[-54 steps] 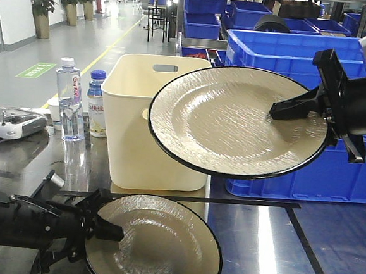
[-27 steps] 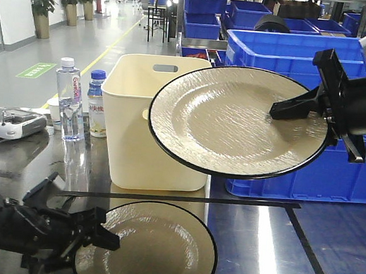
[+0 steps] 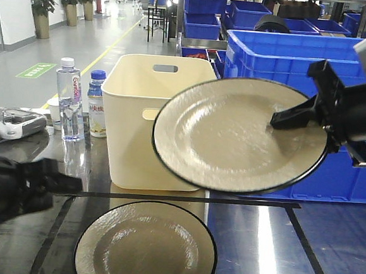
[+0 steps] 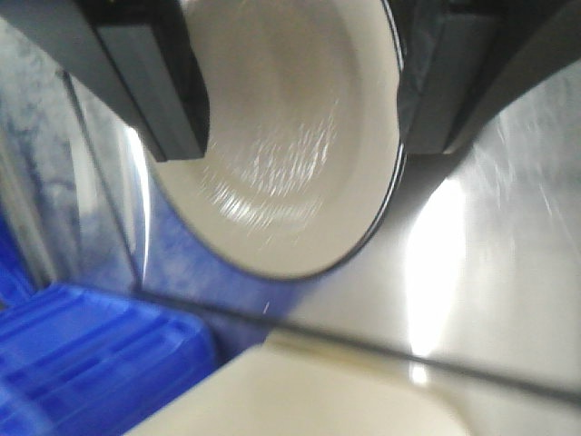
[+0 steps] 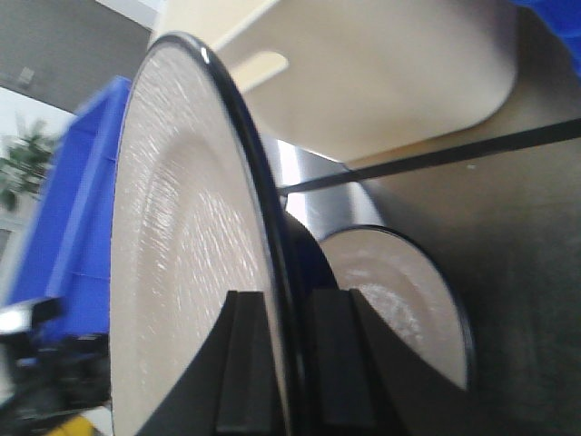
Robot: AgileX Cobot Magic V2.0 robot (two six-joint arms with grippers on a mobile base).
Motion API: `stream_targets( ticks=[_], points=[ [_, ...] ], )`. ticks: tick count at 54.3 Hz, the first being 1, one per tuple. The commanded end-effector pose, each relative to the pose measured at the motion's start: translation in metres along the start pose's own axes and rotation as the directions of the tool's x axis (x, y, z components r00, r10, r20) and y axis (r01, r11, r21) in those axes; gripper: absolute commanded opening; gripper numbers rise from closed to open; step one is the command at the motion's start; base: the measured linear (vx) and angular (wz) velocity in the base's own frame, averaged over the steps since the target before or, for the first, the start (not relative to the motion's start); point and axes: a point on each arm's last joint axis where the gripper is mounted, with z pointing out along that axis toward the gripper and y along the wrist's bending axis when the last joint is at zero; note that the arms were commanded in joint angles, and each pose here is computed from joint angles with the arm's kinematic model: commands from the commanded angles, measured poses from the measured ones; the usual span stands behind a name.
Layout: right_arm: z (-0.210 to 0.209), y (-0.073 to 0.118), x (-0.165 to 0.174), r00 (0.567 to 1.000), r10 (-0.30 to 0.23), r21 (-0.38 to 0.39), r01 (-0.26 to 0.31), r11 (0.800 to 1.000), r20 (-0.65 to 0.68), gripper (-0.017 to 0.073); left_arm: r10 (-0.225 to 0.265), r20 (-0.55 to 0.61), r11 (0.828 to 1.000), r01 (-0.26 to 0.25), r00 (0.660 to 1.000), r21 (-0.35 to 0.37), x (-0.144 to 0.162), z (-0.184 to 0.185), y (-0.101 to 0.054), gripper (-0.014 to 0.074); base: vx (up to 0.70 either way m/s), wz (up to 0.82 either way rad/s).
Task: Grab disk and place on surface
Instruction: 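Lower the left gripper's plate onto the table and open it, then lower the right gripper's plate onto the first plate, stacking them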
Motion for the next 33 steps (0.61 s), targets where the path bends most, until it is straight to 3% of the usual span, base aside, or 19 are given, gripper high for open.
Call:
stream_targets(
  ticks=[1,11,17,33],
  points=[
    [0.0,0.031,0.0,0.997,-0.033,-0.089,0.039,0.995,0.069,-0.0005,0.038,0.148,0.998,-0.044,0.988,0.038,-0.014,-0.032,-0.026,0.0553,0.0,0.0],
    [0.064,0.035,0.012,0.999,-0.046,-0.089,0.046,0.995,0.003,-0.0005,0.084,0.253,0.994,-0.099,0.964,0.046,-0.015,-0.062,-0.046,0.055,0.0,0.0],
    [0.095,0.028,0.019,0.999,0.003,-0.069,-0.006,0.998,-0.049,-0.0005,0.095,0.272,0.992,-0.113,0.958,0.053,-0.014,-0.069,-0.051,0.055,0.0,0.0],
    [0.142,0.001,0.028,0.986,0.058,-0.019,-0.062,0.998,-0.154,-0.0005,0.103,0.251,0.99,-0.123,0.963,0.068,-0.011,-0.071,-0.054,0.055,0.0,0.0]
  ],
)
